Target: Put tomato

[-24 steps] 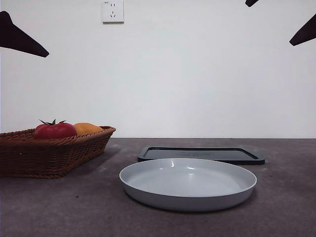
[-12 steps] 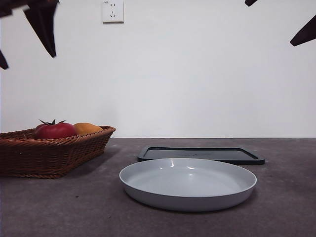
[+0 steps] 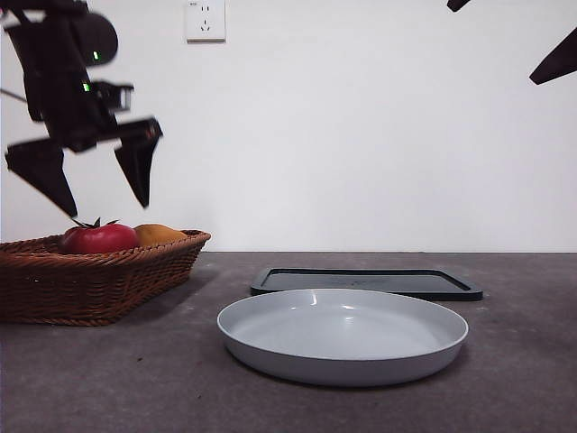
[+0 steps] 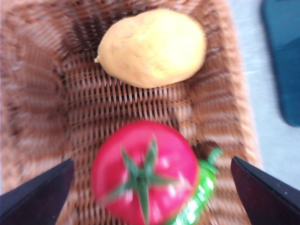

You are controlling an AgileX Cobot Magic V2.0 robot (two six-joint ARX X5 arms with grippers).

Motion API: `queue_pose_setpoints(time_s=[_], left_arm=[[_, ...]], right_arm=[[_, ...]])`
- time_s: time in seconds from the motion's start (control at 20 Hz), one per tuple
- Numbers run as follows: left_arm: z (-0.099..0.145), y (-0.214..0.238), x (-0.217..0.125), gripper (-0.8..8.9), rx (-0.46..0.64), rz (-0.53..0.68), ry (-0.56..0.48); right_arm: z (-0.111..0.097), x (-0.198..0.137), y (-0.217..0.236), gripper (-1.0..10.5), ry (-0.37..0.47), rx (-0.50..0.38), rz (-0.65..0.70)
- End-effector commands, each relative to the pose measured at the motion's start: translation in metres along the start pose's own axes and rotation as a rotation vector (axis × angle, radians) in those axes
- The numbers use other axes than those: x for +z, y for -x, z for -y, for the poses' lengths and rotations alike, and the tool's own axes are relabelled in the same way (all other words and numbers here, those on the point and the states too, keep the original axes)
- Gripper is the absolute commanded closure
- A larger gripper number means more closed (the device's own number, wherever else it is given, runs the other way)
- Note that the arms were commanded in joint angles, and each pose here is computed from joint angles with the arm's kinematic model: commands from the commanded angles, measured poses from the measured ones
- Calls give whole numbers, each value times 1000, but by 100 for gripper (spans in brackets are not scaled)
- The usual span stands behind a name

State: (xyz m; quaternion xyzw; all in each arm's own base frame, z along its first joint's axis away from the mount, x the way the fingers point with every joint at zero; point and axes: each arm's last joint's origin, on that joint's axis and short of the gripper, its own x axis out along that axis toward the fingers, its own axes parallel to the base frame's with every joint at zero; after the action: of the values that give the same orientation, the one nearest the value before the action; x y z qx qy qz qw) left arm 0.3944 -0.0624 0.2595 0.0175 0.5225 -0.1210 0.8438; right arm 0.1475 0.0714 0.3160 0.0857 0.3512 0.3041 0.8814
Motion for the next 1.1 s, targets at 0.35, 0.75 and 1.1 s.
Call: queue_pose_setpoints(time_s=[0.35,0.75,1.1], left_arm=[[-6,-60,0,203,-2,-93,-19],[-5,-51,6,545,-3,-107,-17],[15,15,25,545,-34,-202,11]], right_arm=[[-2,4,1,332,19,7,15],[-2,4,1,332,19,7,15],[-2,4,1,332,20,7,16]])
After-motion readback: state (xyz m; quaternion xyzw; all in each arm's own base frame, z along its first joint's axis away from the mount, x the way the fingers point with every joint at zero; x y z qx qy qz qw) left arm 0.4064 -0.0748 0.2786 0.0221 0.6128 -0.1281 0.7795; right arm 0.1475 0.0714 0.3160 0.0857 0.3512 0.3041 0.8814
